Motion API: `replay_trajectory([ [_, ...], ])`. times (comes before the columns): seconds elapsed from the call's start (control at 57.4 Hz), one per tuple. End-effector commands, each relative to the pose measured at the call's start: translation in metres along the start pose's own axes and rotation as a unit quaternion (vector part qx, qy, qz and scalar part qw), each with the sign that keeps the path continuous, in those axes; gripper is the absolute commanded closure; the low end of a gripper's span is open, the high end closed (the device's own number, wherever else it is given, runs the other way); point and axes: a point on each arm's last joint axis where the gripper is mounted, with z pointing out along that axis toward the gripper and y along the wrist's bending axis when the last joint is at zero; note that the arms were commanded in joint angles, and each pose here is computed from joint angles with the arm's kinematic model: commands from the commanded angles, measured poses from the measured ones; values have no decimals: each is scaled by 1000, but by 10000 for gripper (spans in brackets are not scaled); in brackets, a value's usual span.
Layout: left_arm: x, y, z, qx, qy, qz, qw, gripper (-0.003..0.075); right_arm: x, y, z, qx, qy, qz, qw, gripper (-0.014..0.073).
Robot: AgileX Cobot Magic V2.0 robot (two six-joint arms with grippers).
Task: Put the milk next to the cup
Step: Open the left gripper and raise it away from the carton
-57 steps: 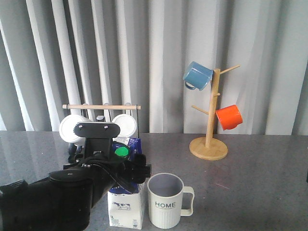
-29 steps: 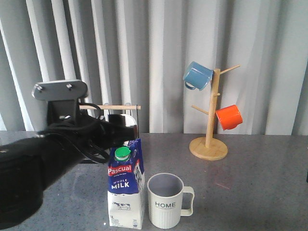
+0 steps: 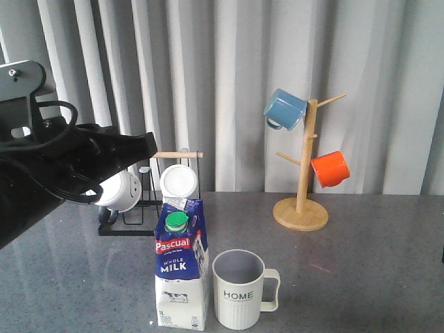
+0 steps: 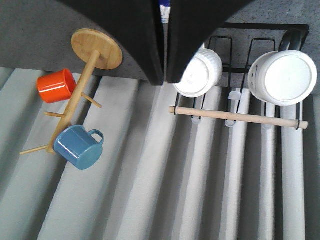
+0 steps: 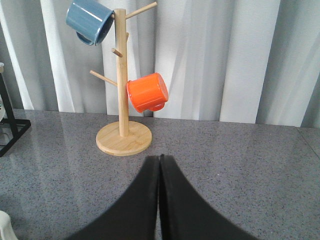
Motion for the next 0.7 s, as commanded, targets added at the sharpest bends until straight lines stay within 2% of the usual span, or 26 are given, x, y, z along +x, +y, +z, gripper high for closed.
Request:
replay_trajectory([
  [0.0, -19, -8, -12, 52, -33, 9, 998, 727, -19, 0, -5, -2, -56, -2, 998, 603],
  [0.122, -24, -10, -15, 66, -48, 32, 996, 727, -19, 0, -5, -2, -56, -2, 998, 603],
  [0.261, -27, -11, -20, 79, -50, 21, 995, 727, -19, 0, -5, -2, -56, -2, 998, 603],
  [0.523, -26, -26, -26, 148, -44, -4, 988, 727, -19, 0, -5, -2, -56, -2, 998, 603],
  [0.592, -27, -32, -28, 166, -64, 12, 984, 727, -19, 0, -5, -2, -56, -2, 998, 603],
  [0.679, -22, -40, -31, 213, -71, 42, 974, 727, -19, 0, -5, -2, -56, -2, 998, 603],
])
